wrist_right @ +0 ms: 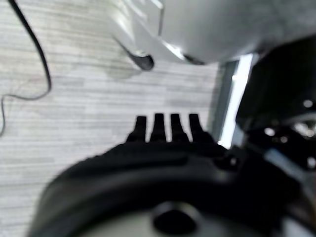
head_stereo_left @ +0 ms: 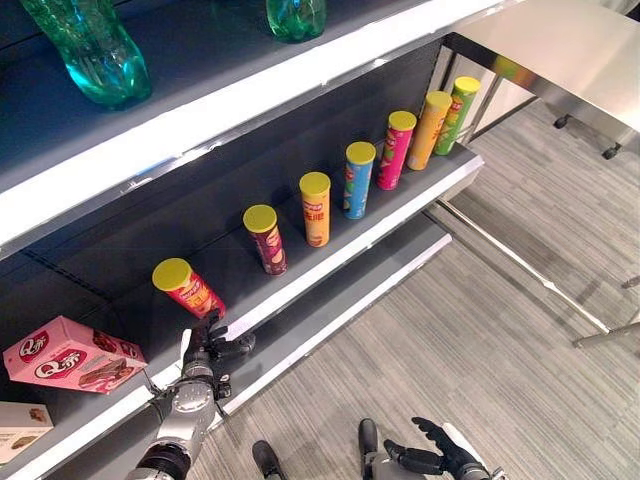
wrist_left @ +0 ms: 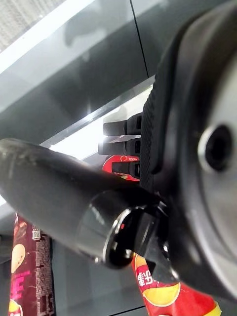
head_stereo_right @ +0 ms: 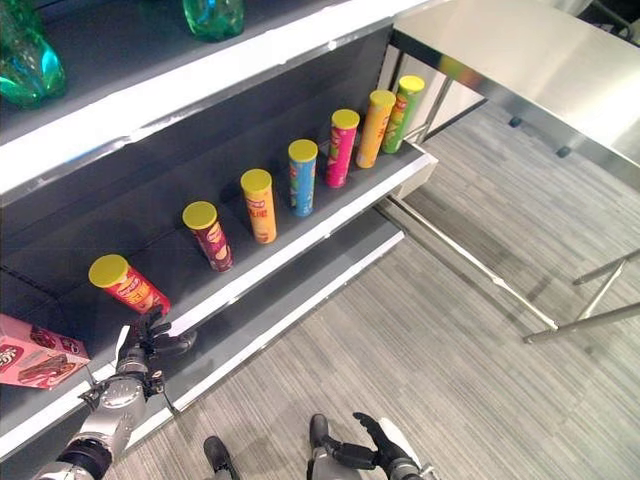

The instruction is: Put the goods on the table back onto the shelves and tidy them up.

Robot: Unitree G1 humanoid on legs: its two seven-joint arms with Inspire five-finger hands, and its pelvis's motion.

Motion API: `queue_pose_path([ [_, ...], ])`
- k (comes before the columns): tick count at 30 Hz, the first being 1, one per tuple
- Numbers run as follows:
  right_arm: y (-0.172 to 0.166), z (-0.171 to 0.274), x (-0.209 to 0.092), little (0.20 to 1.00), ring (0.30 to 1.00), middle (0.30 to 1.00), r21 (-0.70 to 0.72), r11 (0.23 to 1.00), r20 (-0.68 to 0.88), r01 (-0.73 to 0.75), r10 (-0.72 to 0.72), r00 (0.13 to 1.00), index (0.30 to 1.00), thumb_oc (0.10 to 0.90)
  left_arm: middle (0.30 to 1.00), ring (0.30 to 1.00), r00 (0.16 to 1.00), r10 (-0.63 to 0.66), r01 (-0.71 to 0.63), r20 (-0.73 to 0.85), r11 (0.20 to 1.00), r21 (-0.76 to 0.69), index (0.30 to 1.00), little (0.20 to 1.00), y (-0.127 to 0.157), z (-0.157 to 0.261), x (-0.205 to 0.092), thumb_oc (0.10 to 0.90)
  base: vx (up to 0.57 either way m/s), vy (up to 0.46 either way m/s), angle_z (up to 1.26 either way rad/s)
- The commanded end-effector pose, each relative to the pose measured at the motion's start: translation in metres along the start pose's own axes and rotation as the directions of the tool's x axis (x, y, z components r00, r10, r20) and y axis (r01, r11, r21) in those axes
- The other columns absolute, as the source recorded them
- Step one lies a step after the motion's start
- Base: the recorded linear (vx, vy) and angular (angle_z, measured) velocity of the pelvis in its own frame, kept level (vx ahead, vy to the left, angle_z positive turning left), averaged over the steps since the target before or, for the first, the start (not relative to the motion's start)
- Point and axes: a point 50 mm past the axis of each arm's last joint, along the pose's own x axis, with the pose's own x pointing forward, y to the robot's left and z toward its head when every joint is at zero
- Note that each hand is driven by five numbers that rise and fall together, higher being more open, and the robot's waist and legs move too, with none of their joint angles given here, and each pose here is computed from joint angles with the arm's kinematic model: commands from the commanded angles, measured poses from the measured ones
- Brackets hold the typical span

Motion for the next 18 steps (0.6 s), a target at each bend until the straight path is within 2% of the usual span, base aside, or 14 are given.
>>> queue_pose_path([
  [1, 0.0176, -0.0126, -0.0131, 0.900, 0.900, 0.900, -0.003, 0.998, -0.021, -0.056, 0.056, 0.998, 0.900, 0.800, 0.900, 0.900, 0.965, 0.083, -0.083, 0.248, 0.996, -0.008, 0.900, 0.900, 0.0204, 0.0694, 0.0224, 0.800, 0.00, 0.000, 0.00],
  [18, 0.0200, -0.0132, -0.0135, 0.900, 0.900, 0.900, -0.004, 0.998, -0.022, -0.058, 0.058, 0.998, 0.900, 0.800, 0.900, 0.900, 0.967, 0.053, -0.059, 0.248, 0.998, 0.017, 0.900, 0.900, 0.0113, 0.0658, 0.0205, 0.800, 0.00, 0.000, 0.00],
])
